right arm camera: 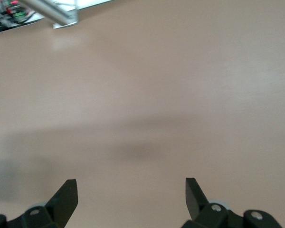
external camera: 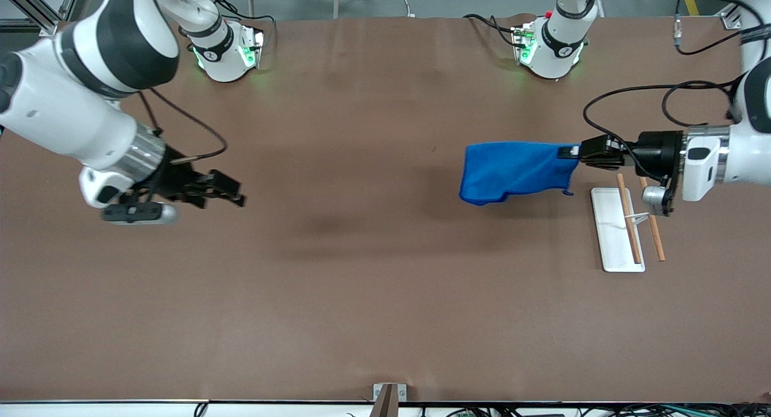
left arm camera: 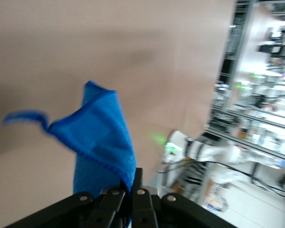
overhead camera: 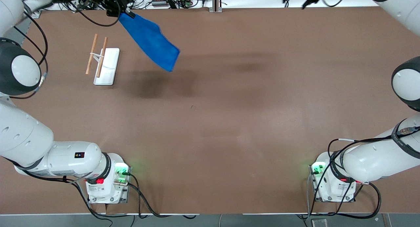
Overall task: Right arm passes towel to left arm to hang
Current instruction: 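Carry the towel with the left gripper and drape it over the dowel rods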
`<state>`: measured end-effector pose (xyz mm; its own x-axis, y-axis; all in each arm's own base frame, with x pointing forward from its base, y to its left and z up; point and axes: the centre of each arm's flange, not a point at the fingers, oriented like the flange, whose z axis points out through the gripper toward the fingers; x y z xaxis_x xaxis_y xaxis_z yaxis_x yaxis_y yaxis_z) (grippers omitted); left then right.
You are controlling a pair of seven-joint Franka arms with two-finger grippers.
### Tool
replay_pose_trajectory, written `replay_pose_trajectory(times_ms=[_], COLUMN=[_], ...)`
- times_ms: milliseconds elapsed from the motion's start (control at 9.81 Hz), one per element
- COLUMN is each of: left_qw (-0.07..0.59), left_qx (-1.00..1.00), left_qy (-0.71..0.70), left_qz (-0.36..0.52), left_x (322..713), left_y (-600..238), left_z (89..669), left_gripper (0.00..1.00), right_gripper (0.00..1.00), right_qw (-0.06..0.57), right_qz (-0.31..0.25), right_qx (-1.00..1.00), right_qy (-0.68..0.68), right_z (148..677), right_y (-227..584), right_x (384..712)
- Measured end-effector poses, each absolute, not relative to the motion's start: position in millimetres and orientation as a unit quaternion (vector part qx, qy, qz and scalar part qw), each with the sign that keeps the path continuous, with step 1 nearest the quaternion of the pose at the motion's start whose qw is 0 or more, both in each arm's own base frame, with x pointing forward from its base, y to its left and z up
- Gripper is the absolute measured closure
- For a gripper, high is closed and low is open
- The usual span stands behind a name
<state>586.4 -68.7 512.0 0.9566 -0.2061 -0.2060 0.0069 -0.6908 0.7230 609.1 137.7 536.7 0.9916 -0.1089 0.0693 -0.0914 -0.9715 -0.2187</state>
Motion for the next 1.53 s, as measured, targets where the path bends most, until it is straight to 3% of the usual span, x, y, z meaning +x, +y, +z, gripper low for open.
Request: replay_pose_trajectory(times_ms=[306, 713, 1121, 1529], left_qw=[0.215, 0.075, 0.067, 0.064], left_qx=[0.966, 0.993, 0.996, 0.997], left_qy=[-0.102, -0.077, -0.059, -0.021], left_qz=[-0.103, -0.052, -0.007, 0.03], left_x=[571.8, 551.1, 558.2, 544.4], left_y=[-86.6, -107.6, -101.8, -58.8], left_z=[548.5, 568.3, 551.7, 512.0], left_gripper=[0.98, 0.98, 0.98, 0.98], right_gripper=[0.0, 0.0, 0.0, 0.0], right_qw=[0.037, 0.0, 0.001, 0.0], right_qz=[-0.046, -0.031, -0.008, -0.013], right_qx=[-0.993, -0.99, -0.989, -0.991], right_qy=[0.1, 0.136, 0.148, 0.134], right_z=[570.0, 625.6, 669.9, 678.0], right_y=[34.9, -29.9, -78.8, -77.6], right_x=[598.7, 555.0, 520.8, 519.9])
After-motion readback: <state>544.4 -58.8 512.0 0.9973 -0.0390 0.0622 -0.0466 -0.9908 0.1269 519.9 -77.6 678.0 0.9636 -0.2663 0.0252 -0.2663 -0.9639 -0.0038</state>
